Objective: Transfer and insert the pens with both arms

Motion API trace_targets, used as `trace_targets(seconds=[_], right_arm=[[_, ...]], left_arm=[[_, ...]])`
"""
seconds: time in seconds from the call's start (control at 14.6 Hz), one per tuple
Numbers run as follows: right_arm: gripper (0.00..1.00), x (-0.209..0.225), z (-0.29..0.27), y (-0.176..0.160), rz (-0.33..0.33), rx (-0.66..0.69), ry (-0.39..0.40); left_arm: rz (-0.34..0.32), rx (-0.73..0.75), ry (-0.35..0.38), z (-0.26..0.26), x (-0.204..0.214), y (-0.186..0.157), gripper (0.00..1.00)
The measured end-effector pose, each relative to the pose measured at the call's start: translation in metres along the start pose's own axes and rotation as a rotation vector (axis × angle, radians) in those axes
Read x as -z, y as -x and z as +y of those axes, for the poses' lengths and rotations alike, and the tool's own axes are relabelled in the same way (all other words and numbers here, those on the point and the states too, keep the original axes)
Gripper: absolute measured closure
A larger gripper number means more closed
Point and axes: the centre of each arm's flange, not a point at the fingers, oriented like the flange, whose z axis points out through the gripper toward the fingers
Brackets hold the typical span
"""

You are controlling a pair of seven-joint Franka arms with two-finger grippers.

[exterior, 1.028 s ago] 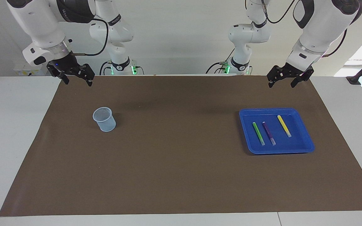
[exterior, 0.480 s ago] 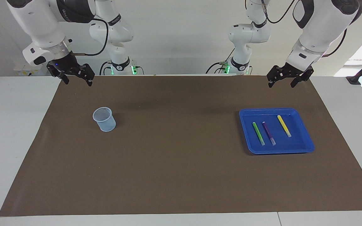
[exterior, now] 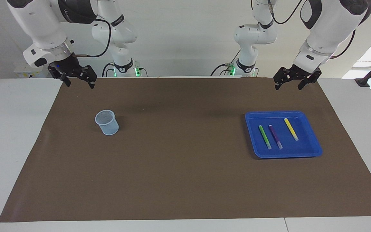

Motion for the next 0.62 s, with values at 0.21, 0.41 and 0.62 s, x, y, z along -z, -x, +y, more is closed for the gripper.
trace_targets(seconds=[0.21,0.41,0.62], right_arm=[[0.0,0.0,0.0,0.0,0.0,0.0,0.0],[0.0,0.0,0.0,0.0,0.0,0.0,0.0],[0.0,0.0,0.0,0.0,0.0,0.0,0.0]], left_arm=[[-0.012,0.0,-0.001,0.0,-0.006,0.0,0.0],[0.014,0.009,0.001,-0.004,-0.024,-0.001,0.0],[0.052,0.038,0.003,-0.018,-0.051,0.003,0.0]])
